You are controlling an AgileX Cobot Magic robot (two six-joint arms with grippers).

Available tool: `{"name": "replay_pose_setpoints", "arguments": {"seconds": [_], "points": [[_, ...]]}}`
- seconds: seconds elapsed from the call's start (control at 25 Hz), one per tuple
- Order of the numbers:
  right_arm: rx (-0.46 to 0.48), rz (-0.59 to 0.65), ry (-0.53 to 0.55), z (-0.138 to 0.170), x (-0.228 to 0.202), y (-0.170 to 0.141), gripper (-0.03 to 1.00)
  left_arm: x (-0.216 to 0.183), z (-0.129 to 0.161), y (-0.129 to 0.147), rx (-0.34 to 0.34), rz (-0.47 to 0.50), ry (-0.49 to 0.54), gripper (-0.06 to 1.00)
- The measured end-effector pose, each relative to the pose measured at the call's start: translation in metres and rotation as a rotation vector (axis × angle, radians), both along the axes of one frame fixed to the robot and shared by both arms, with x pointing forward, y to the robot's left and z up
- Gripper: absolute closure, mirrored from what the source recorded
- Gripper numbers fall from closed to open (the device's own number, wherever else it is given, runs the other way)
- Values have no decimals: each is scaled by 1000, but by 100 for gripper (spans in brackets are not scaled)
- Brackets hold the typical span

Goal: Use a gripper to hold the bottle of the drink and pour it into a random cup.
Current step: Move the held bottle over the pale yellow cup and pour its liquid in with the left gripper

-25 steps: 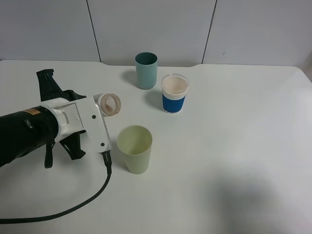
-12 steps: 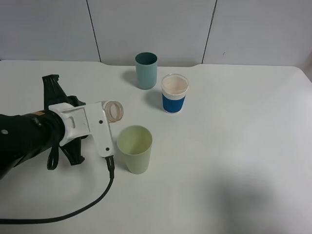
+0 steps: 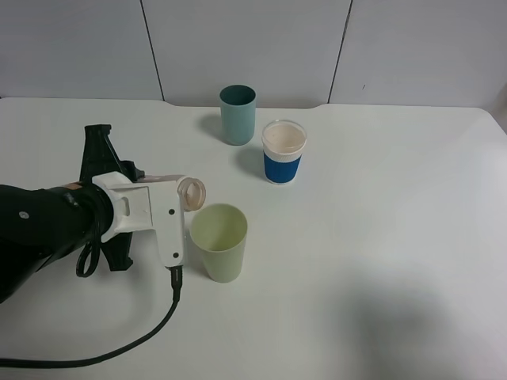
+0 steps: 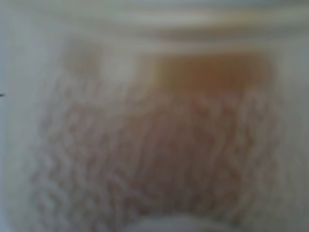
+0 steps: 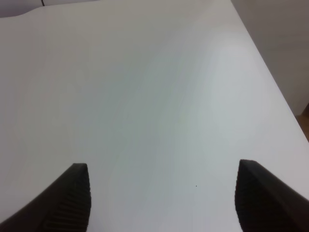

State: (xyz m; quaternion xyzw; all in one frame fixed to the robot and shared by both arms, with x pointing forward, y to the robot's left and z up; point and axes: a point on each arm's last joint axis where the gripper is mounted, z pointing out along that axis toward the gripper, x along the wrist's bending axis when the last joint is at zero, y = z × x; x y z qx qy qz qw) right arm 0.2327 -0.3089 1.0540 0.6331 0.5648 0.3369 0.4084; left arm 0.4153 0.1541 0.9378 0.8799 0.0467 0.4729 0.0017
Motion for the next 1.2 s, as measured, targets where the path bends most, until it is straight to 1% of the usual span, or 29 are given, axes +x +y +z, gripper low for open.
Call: {"name": "replay_pose_setpoints", "arguments": {"seconds": [0.24,0.56,0.88,1.2], "points": [[0,0,0,0,0,0,33,0,1,1,46,-11,-6,58],[0,0,0,0,0,0,33,2,4,-1,85,-27,-1,58],[0,0,0,0,0,0,33,1,2,1,143,-38,29,58],[0,0,0,0,0,0,33,1,3,0,160,-33,50,58]]}}
